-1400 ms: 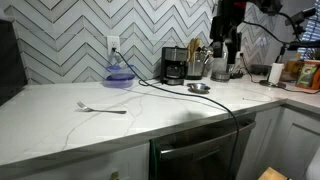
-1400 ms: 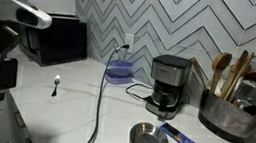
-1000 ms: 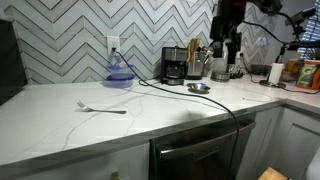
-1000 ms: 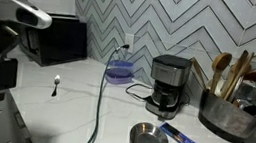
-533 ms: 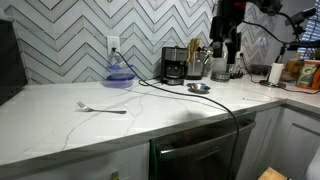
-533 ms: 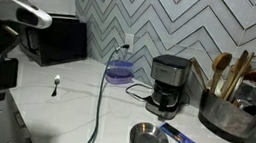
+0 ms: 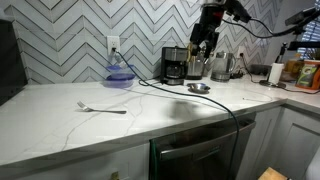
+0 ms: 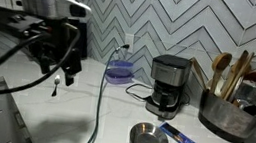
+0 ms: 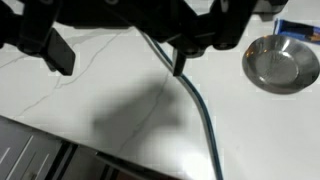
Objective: Remove the kettle from the coffee machine and put it on the counter
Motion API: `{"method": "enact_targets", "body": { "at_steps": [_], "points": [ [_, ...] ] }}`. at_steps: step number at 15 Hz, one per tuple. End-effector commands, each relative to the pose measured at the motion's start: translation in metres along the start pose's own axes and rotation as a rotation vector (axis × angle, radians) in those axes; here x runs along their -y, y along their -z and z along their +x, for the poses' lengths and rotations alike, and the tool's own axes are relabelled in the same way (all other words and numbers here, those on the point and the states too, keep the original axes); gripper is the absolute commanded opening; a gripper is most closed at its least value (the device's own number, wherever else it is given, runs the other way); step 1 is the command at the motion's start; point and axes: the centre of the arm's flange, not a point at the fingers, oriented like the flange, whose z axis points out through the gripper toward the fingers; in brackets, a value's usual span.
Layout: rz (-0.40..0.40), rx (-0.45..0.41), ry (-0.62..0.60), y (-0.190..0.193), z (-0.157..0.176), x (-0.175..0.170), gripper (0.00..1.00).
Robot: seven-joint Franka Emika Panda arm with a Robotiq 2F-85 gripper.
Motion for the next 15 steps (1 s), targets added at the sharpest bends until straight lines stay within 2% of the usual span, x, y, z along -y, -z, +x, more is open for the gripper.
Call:
{"method": "enact_targets", "body": {
  "at_steps": [1, 8, 12, 14, 15],
  "points": [
    [-0.054, -0.042, 0.064, -0.004, 0.043, -0.050, 1.00],
    [-0.163, -0.168, 0.075, -0.023, 0.092, -0.140, 1.00],
    [-0.244, -0.213, 0.105, -0.041, 0.118, -0.180, 1.00],
    [-0.246, -0.222, 0.110, -0.052, 0.128, -0.197, 1.00],
    [-0.247, -0.210, 0.088, -0.044, 0.110, -0.170, 1.00]
  ]
}}
